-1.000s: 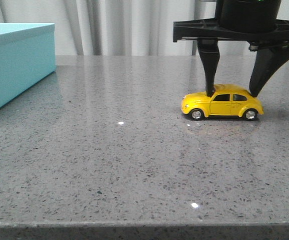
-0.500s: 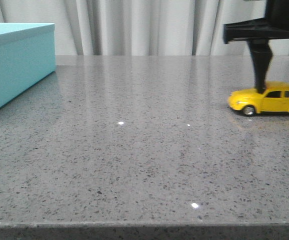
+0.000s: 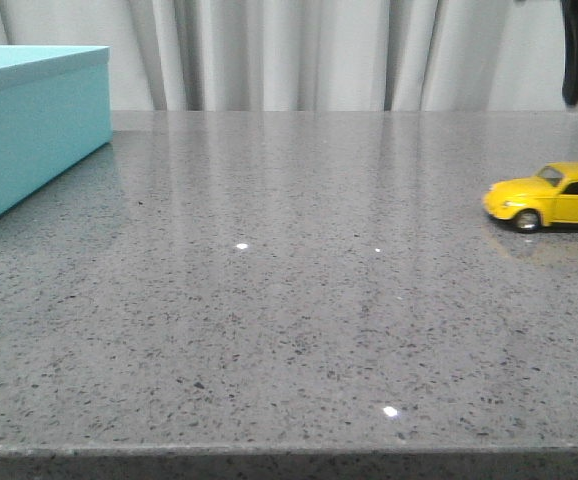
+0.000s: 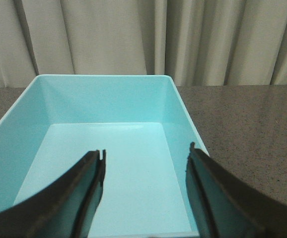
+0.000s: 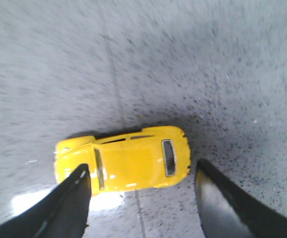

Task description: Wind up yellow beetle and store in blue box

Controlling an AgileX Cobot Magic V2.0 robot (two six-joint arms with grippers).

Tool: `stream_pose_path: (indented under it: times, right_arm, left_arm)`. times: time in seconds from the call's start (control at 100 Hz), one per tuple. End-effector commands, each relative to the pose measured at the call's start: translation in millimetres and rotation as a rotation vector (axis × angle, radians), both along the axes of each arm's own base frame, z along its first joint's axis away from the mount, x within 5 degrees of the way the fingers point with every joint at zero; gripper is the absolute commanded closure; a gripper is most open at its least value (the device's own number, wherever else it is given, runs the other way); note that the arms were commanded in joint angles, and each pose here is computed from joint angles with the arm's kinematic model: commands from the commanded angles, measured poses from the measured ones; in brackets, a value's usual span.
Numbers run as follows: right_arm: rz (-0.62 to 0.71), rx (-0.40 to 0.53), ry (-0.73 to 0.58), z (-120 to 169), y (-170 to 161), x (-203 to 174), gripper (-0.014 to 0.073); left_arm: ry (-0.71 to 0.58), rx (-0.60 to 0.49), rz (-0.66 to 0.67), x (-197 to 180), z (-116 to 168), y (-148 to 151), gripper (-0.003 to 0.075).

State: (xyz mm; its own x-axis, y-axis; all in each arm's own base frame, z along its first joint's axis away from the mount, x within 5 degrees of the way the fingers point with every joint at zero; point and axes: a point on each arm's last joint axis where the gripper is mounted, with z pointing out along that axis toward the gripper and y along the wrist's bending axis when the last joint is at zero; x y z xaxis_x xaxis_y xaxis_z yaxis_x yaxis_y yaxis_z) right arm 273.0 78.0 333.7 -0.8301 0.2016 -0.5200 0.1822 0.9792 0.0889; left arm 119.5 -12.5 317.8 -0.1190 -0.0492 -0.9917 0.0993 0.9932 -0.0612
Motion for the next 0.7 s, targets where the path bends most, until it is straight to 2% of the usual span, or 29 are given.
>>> stream_pose_path:
  times: [0.0,0.42,0.69]
  right_arm:
    - [0.022,0.02,-0.151,36.5,-6.1,-15.5,0.0139]
    - [0.015,0.042,-0.216,58.5,-15.2,-39.9,0.0139]
    - [0.044,0.089,-0.354,66.6,-20.8,-60.6,0.0139]
  left_arm:
    - [-0.106,-0.024,-0.002,0.9,19.0,-0.6,0.0353]
    - [-0.107,-0.026,-0.002,0.9,18.7,-0.6,0.0353]
    - [-0.108,-0.034,-0.001,0.9,18.8,-0.6,0.0353]
